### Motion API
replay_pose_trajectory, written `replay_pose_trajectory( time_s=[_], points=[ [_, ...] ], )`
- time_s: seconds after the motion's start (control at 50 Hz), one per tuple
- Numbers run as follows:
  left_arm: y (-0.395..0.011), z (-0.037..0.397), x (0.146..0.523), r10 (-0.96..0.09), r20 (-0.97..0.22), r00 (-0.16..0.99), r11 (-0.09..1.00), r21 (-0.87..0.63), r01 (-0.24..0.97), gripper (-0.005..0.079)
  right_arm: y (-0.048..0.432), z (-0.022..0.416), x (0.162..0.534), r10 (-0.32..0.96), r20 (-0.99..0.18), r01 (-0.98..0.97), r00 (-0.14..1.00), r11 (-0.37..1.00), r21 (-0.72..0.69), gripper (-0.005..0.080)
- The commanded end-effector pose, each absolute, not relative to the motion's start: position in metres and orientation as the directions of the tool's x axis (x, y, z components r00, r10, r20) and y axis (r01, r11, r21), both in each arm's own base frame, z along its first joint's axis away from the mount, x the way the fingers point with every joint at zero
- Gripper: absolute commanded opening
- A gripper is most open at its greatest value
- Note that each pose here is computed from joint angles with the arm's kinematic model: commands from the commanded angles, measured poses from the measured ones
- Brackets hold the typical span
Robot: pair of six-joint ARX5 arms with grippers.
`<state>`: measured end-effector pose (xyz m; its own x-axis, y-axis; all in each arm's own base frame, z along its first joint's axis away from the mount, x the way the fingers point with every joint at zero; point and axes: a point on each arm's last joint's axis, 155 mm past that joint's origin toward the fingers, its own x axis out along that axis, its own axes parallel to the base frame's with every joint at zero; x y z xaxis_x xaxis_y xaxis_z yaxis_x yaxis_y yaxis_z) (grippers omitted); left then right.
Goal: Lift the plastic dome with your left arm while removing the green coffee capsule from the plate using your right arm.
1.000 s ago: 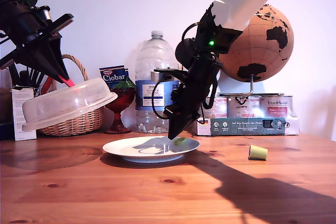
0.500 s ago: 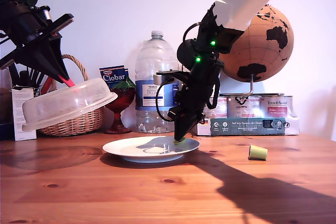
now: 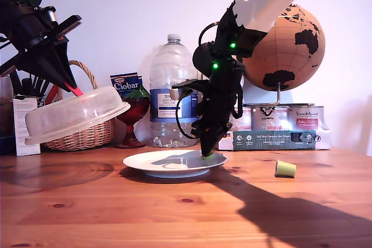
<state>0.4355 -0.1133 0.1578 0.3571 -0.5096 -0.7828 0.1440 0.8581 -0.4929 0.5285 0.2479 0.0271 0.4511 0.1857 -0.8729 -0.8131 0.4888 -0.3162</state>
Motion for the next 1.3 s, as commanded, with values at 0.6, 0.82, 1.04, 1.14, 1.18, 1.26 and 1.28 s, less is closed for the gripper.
replay_pose_trajectory(
  time_s=[0.6,0.82,1.04,1.14,1.18,1.26,1.28],
  points=[
    [-0.125,0.181,0.439,-0.571,-0.726,0.384,0.819,-0.534,0.207,-0.0022,0.187,0.044,0.505,-0.275,-0.828,-0.801,0.489,0.235,-0.551,-0.0013],
    [-0.129,0.183,0.438,-0.584,-0.718,0.379,0.81,-0.545,0.217,-0.0022,0.145,0.06,0.483,-0.445,-0.789,-0.828,0.423,0.165,-0.536,-0.0013],
    [-0.129,0.182,0.437,-0.584,-0.719,0.376,0.81,-0.545,0.216,-0.0022,0.135,0.065,0.479,-0.459,-0.793,-0.824,0.401,0.197,-0.531,-0.0013],
    [-0.129,0.182,0.437,-0.584,-0.72,0.375,0.811,-0.545,0.215,-0.0022,0.142,0.066,0.487,-0.426,-0.795,-0.796,0.431,0.235,-0.557,-0.0013],
    [-0.129,0.182,0.436,-0.584,-0.721,0.374,0.811,-0.545,0.215,-0.0022,0.147,0.066,0.491,-0.407,-0.798,-0.781,0.444,0.26,-0.567,-0.0012],
    [-0.129,0.182,0.437,-0.584,-0.72,0.375,0.811,-0.545,0.216,-0.0022,0.159,0.065,0.497,-0.351,-0.813,-0.751,0.466,0.329,-0.572,-0.0013],
    [-0.129,0.182,0.437,-0.584,-0.72,0.375,0.811,-0.544,0.216,-0.0022,0.163,0.064,0.498,-0.327,-0.821,-0.747,0.468,0.349,-0.566,-0.0012]
  ],
)
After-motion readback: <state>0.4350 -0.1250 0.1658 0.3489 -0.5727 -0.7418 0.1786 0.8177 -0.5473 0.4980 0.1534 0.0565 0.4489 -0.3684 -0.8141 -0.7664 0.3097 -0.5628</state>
